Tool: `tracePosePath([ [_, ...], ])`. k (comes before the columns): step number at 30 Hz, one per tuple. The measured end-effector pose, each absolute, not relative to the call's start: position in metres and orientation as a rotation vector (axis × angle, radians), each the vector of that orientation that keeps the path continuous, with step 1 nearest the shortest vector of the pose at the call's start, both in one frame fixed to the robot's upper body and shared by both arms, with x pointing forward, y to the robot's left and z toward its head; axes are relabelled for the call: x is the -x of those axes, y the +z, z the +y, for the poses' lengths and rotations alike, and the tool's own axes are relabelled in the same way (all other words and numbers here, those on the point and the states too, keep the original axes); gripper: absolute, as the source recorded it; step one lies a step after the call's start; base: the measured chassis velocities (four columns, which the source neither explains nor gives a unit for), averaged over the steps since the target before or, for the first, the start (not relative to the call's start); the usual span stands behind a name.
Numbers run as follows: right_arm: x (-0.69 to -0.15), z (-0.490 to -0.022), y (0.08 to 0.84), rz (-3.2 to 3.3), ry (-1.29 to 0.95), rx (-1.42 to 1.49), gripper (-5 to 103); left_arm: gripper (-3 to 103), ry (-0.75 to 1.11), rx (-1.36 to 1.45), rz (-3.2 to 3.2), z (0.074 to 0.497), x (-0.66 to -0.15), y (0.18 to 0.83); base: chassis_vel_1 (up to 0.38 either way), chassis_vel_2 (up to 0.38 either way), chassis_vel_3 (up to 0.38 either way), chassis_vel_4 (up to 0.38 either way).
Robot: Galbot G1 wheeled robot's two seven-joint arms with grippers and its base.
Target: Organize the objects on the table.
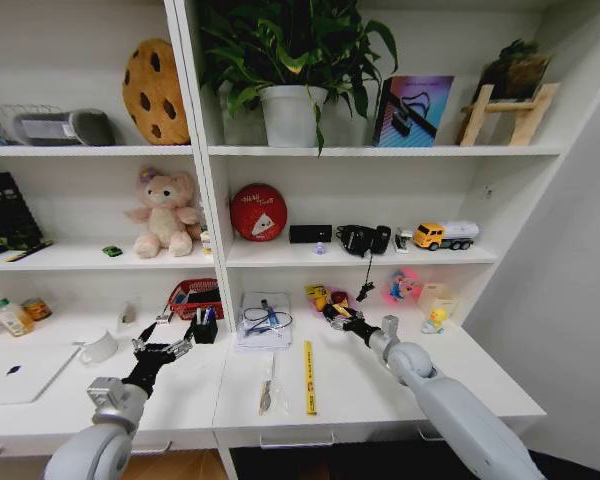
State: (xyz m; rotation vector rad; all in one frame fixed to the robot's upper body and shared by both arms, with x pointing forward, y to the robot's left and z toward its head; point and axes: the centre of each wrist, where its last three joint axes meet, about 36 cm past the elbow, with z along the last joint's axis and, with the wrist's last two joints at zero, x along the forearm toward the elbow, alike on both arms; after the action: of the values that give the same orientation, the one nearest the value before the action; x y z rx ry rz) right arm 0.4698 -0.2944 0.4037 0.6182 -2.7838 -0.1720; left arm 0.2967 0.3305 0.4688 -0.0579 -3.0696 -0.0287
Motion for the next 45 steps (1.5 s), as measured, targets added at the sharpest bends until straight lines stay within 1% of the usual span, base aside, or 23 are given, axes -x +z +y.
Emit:
tracePosePath([
  [4,-0.429,-0.281,0.424,-2.819,-0.076,-0.379,100,100,-0.029,0.058,-3.070,0.331,-0.297,0.469,0.000,0.000,0.000,0.000],
  [5,-0.429,-0.281,0.424,-2.819,-0.076,-0.379,100,100,-0.029,0.058,-3.070,0.331,-0.297,0.469,0.000,0.000,0.000,0.000],
  [6,-0.418,-0.281,0.426,-2.826,-0.048,-0.320,100,100,-0.029,0.058,-3.070,0.331,-0.297,0.469,0.000,0.000,0.000,0.000],
  [8,-0.392,-0.284,0.431,-2.838,-0.012,-0.240,100,100,-0.029,0.058,-3.070,0.331,-0.297,0.469,0.000,0.000,0.000,0.000],
  [9,-0.392,-0.284,0.431,-2.838,-0.012,-0.240,100,100,-0.029,0.058,-3.070,0.331,-0.297,0.469,0.000,0.000,0.000,0.000],
  [12,-0.356,-0.295,0.440,-2.894,0.064,-0.145,100,100,-0.029,0.058,-3.070,0.331,-0.297,0.469,0.000,0.000,0.000,0.000],
  [15,-0.340,-0.301,0.446,-2.948,0.121,-0.090,100,100,-0.029,0.058,-3.070,0.331,-0.297,0.469,0.000,0.000,0.000,0.000],
  [19,-0.330,-0.302,0.456,-2.981,0.140,-0.077,100,100,-0.029,0.058,-3.070,0.331,-0.297,0.469,0.000,0.000,0.000,0.000],
  [22,-0.304,-0.298,0.483,-3.013,0.146,-0.041,100,100,-0.029,0.058,-3.070,0.331,-0.297,0.469,0.000,0.000,0.000,0.000],
  [23,-0.304,-0.298,0.483,-3.013,0.146,-0.041,100,100,-0.029,0.058,-3.070,0.331,-0.297,0.469,0.000,0.000,0.000,0.000],
  [25,-0.283,-0.292,0.494,-3.002,0.134,0.003,100,100,-0.029,0.058,-3.070,0.331,-0.297,0.469,0.000,0.000,0.000,0.000],
  [26,-0.283,-0.292,0.494,-3.002,0.134,0.003,100,100,-0.029,0.058,-3.070,0.331,-0.297,0.469,0.000,0.000,0.000,0.000],
  [29,-0.262,-0.290,0.495,-2.989,0.102,0.097,100,100,-0.029,0.058,-3.070,0.331,-0.297,0.469,0.000,0.000,0.000,0.000],
  [38,-0.248,-0.286,0.493,-3.004,0.089,0.272,100,100,-0.029,0.058,-3.070,0.331,-0.297,0.469,0.000,0.000,0.000,0.000],
  [45,-0.248,-0.285,0.494,-3.001,0.088,0.274,100,100,-0.029,0.058,-3.070,0.331,-0.297,0.469,0.000,0.000,0.000,0.000],
])
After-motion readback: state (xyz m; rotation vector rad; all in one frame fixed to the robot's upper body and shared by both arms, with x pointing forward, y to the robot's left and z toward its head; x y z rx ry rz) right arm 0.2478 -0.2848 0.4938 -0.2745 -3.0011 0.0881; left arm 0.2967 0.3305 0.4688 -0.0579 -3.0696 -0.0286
